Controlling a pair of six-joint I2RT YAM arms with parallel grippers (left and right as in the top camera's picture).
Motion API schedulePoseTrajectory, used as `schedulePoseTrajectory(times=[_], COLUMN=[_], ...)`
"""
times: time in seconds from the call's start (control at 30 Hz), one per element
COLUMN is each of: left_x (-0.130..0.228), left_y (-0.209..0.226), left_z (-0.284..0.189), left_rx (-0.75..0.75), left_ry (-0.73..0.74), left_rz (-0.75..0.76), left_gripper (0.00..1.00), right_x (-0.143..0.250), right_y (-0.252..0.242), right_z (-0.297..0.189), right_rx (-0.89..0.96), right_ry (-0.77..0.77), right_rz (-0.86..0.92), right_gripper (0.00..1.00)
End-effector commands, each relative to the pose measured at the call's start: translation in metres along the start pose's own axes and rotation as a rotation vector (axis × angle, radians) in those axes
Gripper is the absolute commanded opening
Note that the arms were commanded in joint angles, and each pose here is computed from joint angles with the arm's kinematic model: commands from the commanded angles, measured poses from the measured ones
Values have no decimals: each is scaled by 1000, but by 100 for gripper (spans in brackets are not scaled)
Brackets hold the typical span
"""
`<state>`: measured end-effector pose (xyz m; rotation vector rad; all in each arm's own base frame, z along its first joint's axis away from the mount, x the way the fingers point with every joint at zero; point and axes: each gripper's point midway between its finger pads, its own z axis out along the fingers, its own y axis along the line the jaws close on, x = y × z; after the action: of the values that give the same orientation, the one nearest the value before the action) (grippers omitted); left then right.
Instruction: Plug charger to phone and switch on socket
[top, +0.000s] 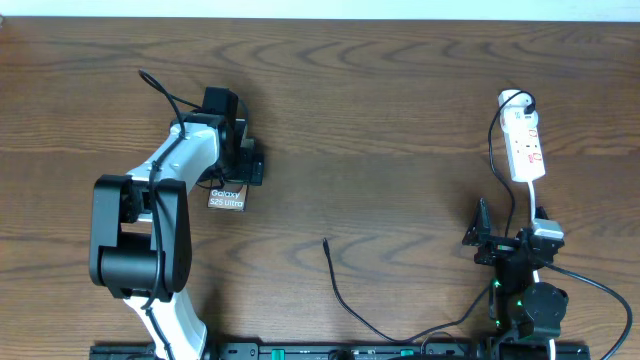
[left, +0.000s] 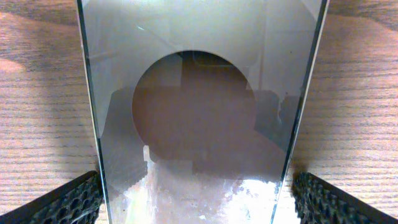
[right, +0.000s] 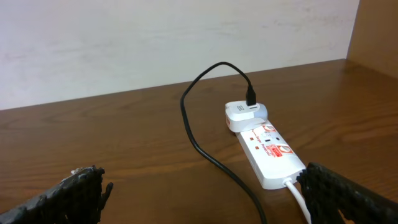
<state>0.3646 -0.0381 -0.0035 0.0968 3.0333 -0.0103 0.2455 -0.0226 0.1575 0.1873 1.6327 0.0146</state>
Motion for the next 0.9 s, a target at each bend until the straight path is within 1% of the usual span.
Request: schedulePoseTrajectory(times=[0.0, 0.87], left_x=[22, 25], left_y=[8, 8], left_z=[14, 14], left_rx=[-40, -40], left_ry=[78, 91], left_rz=[2, 6], left_gripper=[98, 99], right_x=[0, 0], right_y=[0, 0], right_z=[0, 0], right_rx=[2, 2], right_ry=[-3, -2], right_rz=[15, 15], right_gripper=[99, 99])
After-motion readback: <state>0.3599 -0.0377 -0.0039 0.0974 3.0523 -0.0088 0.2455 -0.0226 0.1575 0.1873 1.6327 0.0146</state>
